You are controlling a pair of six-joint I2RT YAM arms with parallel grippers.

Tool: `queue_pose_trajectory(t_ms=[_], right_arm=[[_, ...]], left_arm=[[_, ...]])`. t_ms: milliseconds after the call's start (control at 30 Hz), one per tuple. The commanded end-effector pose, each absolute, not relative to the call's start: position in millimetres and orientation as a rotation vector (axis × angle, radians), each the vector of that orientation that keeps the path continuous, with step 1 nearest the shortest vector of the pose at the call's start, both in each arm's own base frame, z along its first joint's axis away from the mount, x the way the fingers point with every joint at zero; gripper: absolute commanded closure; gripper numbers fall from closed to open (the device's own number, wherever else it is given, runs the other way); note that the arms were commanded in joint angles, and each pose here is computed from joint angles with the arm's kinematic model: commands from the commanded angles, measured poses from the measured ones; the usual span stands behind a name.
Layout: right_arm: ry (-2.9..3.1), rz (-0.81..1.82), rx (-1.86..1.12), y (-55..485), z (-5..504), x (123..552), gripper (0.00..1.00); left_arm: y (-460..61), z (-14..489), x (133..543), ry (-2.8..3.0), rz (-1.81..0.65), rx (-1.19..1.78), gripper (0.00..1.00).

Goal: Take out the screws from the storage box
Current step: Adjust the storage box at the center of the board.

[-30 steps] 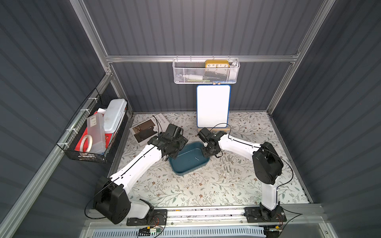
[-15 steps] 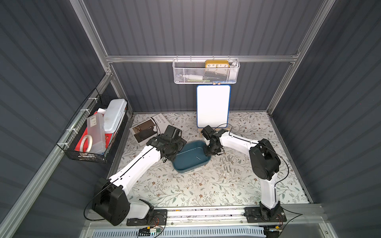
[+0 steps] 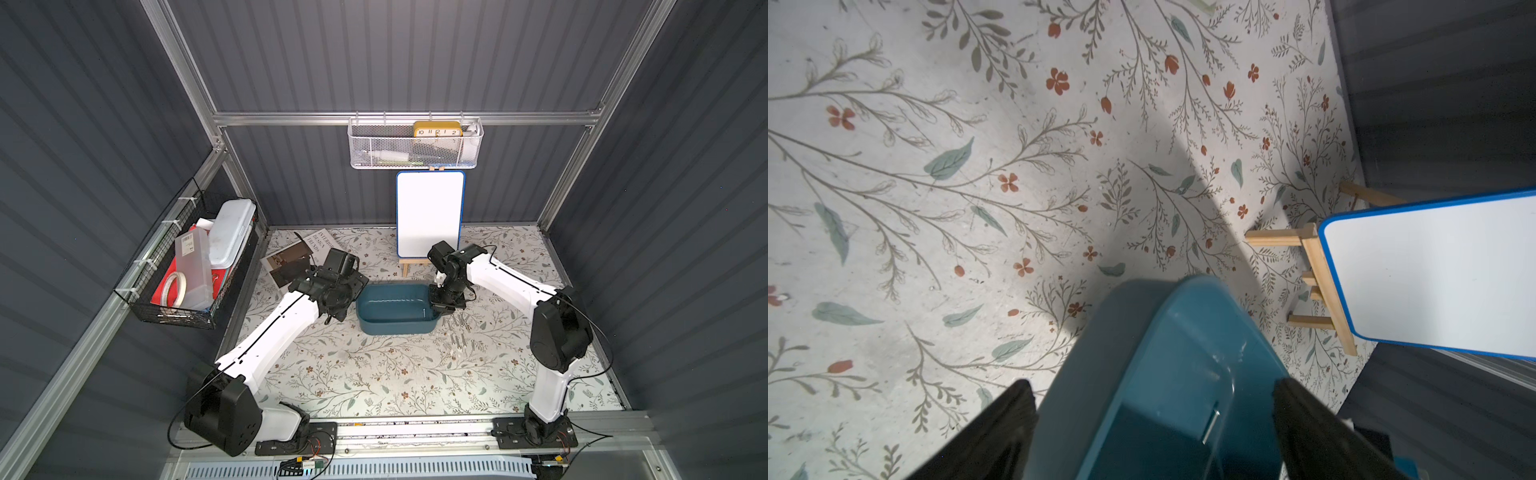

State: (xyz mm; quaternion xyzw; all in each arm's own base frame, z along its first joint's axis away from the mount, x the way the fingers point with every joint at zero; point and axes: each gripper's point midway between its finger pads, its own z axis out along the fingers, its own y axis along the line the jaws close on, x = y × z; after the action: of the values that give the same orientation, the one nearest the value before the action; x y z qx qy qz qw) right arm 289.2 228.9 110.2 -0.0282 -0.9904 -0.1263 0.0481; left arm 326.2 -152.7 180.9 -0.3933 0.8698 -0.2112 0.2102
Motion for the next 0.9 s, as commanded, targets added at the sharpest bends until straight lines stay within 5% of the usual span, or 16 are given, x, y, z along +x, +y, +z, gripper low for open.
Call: queue_pose_trajectory(t_ms=[0, 567, 867], right_arm=[[-2.835, -0.345, -0.162, 221, 114, 248, 1.00], [-2.614, -0.213, -0.228, 210, 124, 213, 1.00], [-2.848, -0.226, -0.240, 217, 102, 260, 1.00]], left_arm=[[-142, 198, 332, 2.376, -0.549, -1.055, 0.07], [-130, 195, 342, 2.349, -0.459, -1.037, 0.05], [-136, 179, 345, 2.372, -0.481, -1.016, 0.05]])
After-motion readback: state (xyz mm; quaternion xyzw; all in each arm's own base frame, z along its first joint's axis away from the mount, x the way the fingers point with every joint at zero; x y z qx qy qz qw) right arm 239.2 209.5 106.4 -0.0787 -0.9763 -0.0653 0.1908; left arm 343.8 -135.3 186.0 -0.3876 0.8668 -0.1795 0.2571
